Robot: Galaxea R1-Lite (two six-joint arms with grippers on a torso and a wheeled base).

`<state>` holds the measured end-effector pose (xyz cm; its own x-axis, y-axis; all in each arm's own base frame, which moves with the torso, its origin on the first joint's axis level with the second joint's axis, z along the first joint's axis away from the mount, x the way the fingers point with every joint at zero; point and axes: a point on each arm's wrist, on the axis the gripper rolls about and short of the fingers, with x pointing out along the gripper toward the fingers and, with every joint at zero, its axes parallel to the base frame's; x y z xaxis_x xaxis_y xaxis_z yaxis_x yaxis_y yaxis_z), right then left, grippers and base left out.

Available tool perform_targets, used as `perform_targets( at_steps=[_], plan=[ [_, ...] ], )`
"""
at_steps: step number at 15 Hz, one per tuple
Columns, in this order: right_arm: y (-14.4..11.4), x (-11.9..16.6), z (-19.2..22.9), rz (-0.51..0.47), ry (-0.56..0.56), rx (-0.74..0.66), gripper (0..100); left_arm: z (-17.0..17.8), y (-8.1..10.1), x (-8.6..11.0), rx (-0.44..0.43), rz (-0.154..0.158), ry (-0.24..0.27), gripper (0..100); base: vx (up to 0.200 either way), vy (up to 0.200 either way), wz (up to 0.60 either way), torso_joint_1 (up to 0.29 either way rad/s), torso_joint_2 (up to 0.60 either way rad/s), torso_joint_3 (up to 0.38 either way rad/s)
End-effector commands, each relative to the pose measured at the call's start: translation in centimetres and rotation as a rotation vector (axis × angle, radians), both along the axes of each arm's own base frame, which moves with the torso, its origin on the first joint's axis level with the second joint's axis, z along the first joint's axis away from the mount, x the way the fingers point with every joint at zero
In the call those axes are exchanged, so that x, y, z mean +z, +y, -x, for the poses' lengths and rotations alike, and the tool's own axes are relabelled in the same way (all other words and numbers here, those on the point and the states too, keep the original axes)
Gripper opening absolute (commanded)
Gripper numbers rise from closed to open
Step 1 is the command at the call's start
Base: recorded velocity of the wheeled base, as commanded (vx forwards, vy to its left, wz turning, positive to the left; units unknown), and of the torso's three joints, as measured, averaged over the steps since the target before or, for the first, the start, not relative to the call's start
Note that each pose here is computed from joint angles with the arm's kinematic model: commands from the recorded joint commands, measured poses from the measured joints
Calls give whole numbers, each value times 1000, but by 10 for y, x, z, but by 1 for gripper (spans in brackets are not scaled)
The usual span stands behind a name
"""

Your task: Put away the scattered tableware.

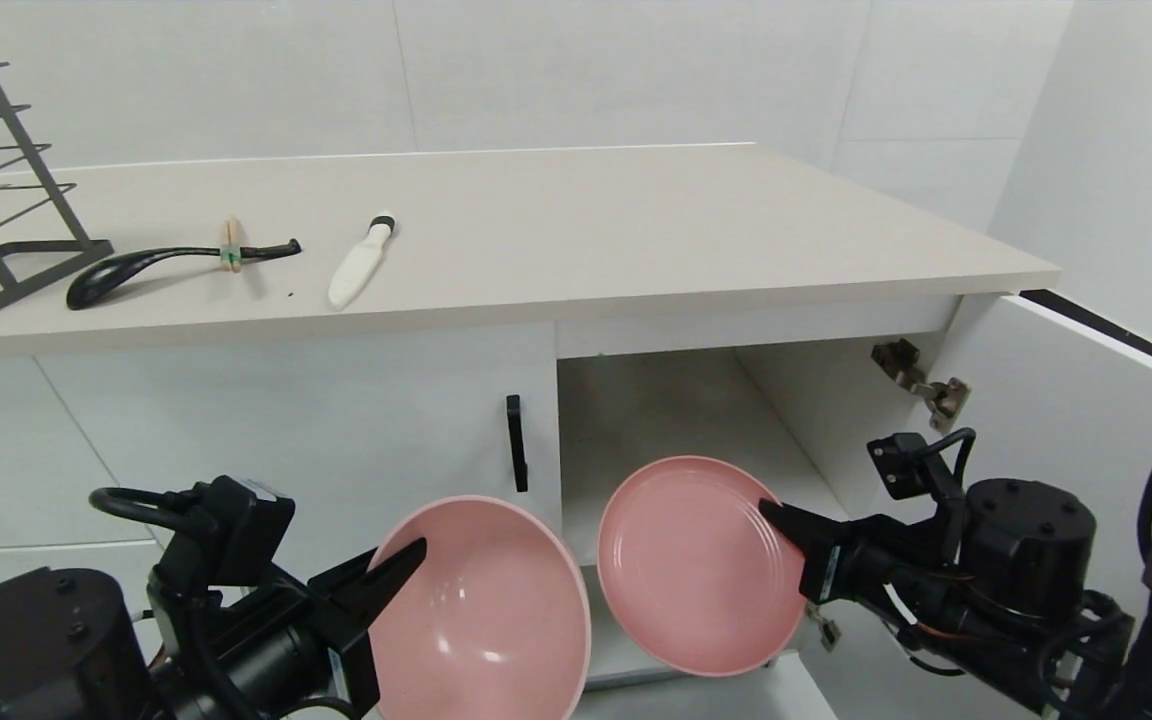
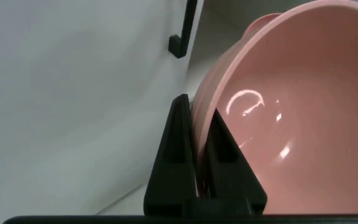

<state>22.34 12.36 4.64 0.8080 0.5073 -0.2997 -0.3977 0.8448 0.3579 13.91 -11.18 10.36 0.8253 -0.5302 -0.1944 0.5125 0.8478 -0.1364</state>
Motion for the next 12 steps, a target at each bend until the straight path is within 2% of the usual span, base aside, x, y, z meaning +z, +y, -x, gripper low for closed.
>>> perform_targets(
  at_steps=[1,5,8,12],
  plan=[
    [1,-12,-3,20,37,-3,0,0,0,0,1,-1,0,0,0,0,0,0,0,0],
    [-1,-20,-10,31,57,-21,0,-1,0,-1,2,-7,5,0,0,0,0,0,0,0],
    [0,-40,-12,62,119,-24,0,0,0,-1,2,-5,3,0,0,0,0,0,0,0],
    [9,-49,-35,44,87,-32,0,0,0,-1,1,-4,2,0,0,0,0,0,0,0]
  ],
)
